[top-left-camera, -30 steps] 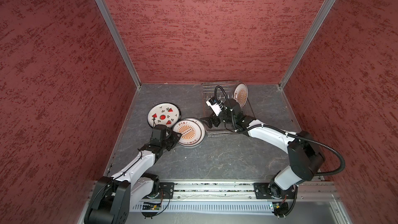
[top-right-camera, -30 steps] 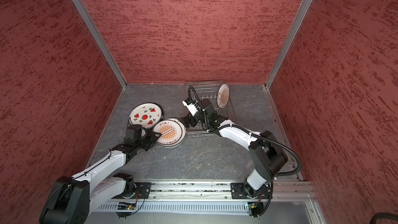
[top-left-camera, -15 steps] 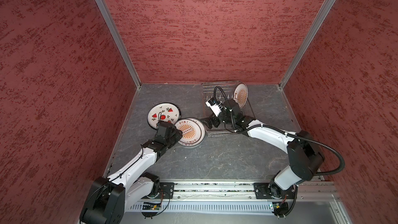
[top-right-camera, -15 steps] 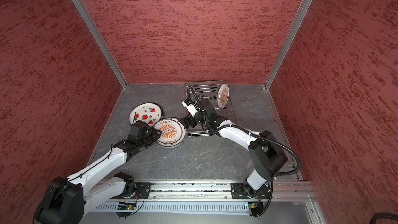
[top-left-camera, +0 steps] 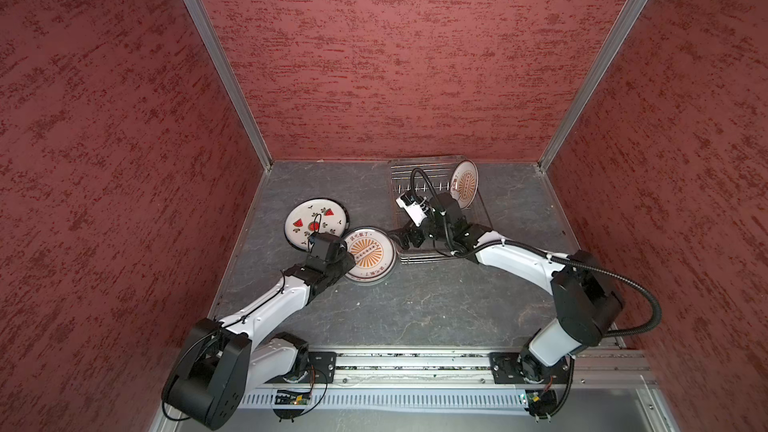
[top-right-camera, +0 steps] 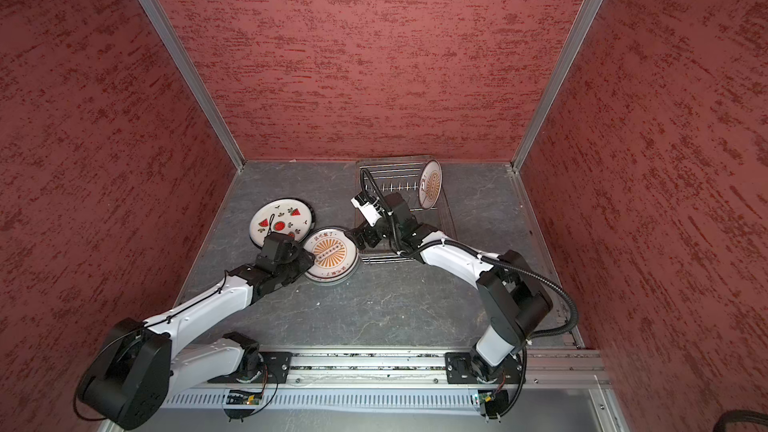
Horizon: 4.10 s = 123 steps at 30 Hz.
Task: Unload the plates from the dish rack
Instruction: 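Lower the plate onto the sunburst stack with the left gripper and open it, then raise the left gripper off the stack while the right lowers onto the last rack plate, then close the right gripper on the rim of the last sunburst plate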
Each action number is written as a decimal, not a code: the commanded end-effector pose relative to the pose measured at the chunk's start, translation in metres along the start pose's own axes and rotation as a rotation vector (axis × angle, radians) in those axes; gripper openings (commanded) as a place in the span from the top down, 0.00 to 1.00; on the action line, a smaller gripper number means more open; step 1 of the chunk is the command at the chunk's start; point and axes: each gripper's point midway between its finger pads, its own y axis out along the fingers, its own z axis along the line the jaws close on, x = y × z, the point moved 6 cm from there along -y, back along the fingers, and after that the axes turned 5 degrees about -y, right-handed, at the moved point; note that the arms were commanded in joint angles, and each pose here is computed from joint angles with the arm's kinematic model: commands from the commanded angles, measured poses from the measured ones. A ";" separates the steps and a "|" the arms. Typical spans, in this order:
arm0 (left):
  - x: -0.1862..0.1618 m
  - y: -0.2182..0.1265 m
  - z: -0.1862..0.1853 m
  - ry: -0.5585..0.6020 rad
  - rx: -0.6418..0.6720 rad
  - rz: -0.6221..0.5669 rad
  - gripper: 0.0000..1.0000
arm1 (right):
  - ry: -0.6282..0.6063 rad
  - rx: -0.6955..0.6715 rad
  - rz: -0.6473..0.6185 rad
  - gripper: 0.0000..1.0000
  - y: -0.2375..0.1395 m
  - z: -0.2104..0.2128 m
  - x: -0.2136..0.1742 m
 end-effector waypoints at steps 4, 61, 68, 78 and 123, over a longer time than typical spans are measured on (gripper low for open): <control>0.007 -0.006 -0.009 0.052 0.039 -0.069 0.49 | -0.038 -0.015 -0.008 0.01 0.003 -0.001 0.005; 0.000 -0.043 -0.193 0.437 -0.814 -0.101 0.01 | 0.594 -0.821 -0.155 0.47 -0.145 -0.249 0.012; -0.007 -0.037 -0.200 0.432 -0.870 -0.041 0.01 | 0.600 -0.779 -0.062 0.57 -0.121 -0.261 0.000; -0.007 -0.030 -0.198 0.432 -0.827 -0.045 0.01 | 0.612 -0.783 0.043 0.70 -0.092 -0.274 -0.018; -0.009 -0.023 -0.190 0.413 -0.817 -0.018 0.01 | 0.277 -1.157 -0.140 0.89 -0.143 -0.194 0.076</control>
